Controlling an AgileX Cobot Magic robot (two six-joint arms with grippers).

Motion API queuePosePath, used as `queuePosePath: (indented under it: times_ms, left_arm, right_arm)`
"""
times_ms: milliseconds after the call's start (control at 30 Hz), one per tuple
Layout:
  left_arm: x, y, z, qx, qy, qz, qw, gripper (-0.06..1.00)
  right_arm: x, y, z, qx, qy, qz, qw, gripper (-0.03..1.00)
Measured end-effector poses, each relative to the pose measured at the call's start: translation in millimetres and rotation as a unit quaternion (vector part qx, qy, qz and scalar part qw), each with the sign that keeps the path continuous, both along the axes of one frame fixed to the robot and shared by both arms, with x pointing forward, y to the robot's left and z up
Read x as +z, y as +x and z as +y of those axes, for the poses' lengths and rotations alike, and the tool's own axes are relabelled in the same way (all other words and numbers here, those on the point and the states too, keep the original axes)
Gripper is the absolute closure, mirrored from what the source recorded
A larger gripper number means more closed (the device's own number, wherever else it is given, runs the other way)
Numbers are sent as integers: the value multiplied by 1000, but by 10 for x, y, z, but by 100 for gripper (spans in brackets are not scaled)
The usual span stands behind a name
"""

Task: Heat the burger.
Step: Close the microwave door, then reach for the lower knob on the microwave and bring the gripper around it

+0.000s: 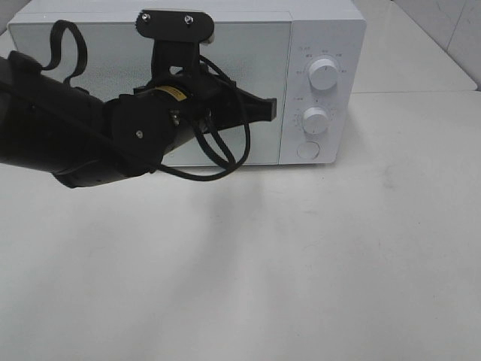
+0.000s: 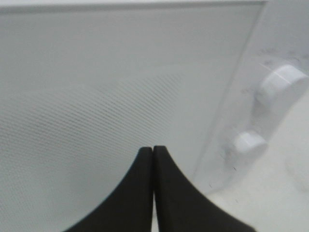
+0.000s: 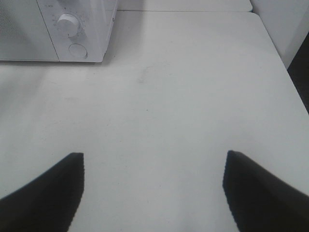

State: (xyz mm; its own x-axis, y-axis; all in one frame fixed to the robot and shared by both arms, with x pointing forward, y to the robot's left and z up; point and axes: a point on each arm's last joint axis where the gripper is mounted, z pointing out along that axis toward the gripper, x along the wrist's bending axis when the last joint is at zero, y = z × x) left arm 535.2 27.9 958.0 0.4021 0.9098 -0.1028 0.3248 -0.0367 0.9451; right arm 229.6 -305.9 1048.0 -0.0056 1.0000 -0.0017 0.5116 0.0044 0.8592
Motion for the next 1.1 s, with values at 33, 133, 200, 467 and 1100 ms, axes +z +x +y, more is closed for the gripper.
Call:
queuePosePath:
  times_ms: [33, 133, 200, 467, 1100]
  left_arm:
    - [0, 0, 0, 0, 0, 0, 1000, 94]
    - [-1, -145, -21, -44, 14, 64, 997, 84]
    - [2, -180, -25, -57, 19, 81, 995, 76]
    - [70, -402, -30, -143, 58, 170, 973, 0]
    - [562, -850, 427, -261, 199, 278, 903, -5]
  right_arm:
    - [0, 0, 0, 0, 0, 0, 1000, 20]
    - [0, 0, 0, 0, 0, 0, 1000, 20]
    - [0, 0, 0, 0, 0, 0, 1000, 20]
    - [0, 0, 0, 0, 0, 0, 1000, 20]
    - [0, 0, 0, 0, 0, 0, 1000, 20]
